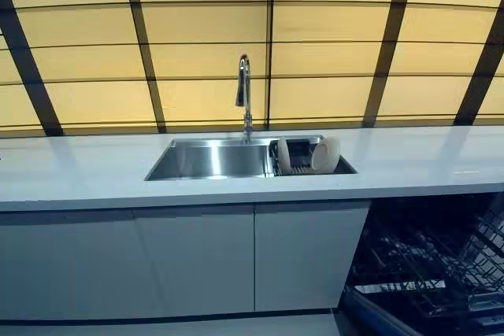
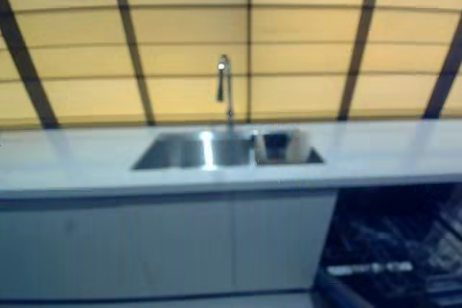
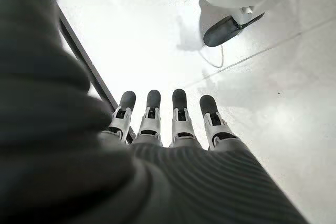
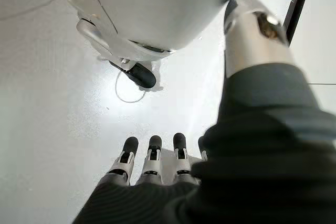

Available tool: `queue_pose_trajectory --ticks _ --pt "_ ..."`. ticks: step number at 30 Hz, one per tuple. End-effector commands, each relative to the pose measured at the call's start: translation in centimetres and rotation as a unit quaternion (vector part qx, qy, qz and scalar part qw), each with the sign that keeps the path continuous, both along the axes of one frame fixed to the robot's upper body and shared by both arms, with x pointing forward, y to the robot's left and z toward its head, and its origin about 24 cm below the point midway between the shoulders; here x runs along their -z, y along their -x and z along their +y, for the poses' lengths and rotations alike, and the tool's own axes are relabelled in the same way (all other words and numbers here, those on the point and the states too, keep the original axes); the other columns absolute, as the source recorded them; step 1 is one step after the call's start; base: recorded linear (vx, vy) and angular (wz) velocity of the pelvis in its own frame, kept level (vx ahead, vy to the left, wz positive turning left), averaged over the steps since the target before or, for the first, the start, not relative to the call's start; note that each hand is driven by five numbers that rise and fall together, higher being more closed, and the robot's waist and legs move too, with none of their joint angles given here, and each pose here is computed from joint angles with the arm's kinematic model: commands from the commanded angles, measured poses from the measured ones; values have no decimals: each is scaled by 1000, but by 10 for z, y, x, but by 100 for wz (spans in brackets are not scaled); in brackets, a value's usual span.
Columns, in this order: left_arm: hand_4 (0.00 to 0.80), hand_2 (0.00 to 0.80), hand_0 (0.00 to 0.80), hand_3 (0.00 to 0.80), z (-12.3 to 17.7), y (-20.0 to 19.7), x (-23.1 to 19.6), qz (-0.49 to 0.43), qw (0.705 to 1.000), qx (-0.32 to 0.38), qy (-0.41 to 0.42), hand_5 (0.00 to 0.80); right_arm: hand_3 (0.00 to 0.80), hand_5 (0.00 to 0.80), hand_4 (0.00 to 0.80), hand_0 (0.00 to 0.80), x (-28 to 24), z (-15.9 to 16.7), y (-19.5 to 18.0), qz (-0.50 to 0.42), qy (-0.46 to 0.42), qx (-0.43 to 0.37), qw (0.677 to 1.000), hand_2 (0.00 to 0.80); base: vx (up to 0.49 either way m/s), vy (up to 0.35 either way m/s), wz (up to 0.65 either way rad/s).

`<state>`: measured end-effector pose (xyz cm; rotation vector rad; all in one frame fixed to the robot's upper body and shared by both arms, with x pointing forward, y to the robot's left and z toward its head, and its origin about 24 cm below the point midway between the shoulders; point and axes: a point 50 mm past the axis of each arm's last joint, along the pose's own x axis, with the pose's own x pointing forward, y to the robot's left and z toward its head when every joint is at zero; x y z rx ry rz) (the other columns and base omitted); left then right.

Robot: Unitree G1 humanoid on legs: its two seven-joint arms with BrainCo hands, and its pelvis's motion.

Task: Take plates into dishwasher

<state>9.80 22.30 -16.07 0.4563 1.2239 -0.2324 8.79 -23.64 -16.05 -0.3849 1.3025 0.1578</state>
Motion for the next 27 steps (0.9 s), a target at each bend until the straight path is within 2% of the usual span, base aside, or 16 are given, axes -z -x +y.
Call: queue_pose_trajectory --ticks 1,11,14,18,22,23,26,27 --pt "0 0 0 0 -5 -26 -5 -25 999 30 -2 0 0 0 0 0 -2 7 -22 -3 5 -31 1000 0 0 0 0" --pt "0 0 0 0 -5 -25 -5 -20 999 30 -4 0 0 0 0 0 -2 8 -22 -3 3 -33 999 0 0 0 0" --pt "0 0 0 0 -4 -25 -5 -16 999 34 -6 0 0 0 0 0 -4 12 -30 -30 -34 -15 999 0 0 0 0" --pt "0 0 0 0 2 -28 -8 -18 999 37 -15 0 0 0 0 0 -22 26 -67 -106 -137 -10 985 0 -13 -31 0" --pt "0 0 0 0 14 -28 -12 -20 999 36 -23 0 0 0 0 0 -61 43 -102 -190 -307 -18 932 0 -32 -45 0" --pt "0 0 0 0 16 -26 -13 -20 999 35 -24 0 0 0 0 0 -76 46 -109 -218 -371 -11 902 0 -15 -31 1" --pt "0 0 0 0 22 -18 -12 -20 999 29 -27 0 0 0 0 0 -114 56 -123 -295 -475 -39 828 0 0 0 0" --pt "0 0 0 0 22 -17 -12 -20 999 29 -27 0 0 0 0 0 -120 57 -125 -306 -488 -43 816 0 0 0 0"
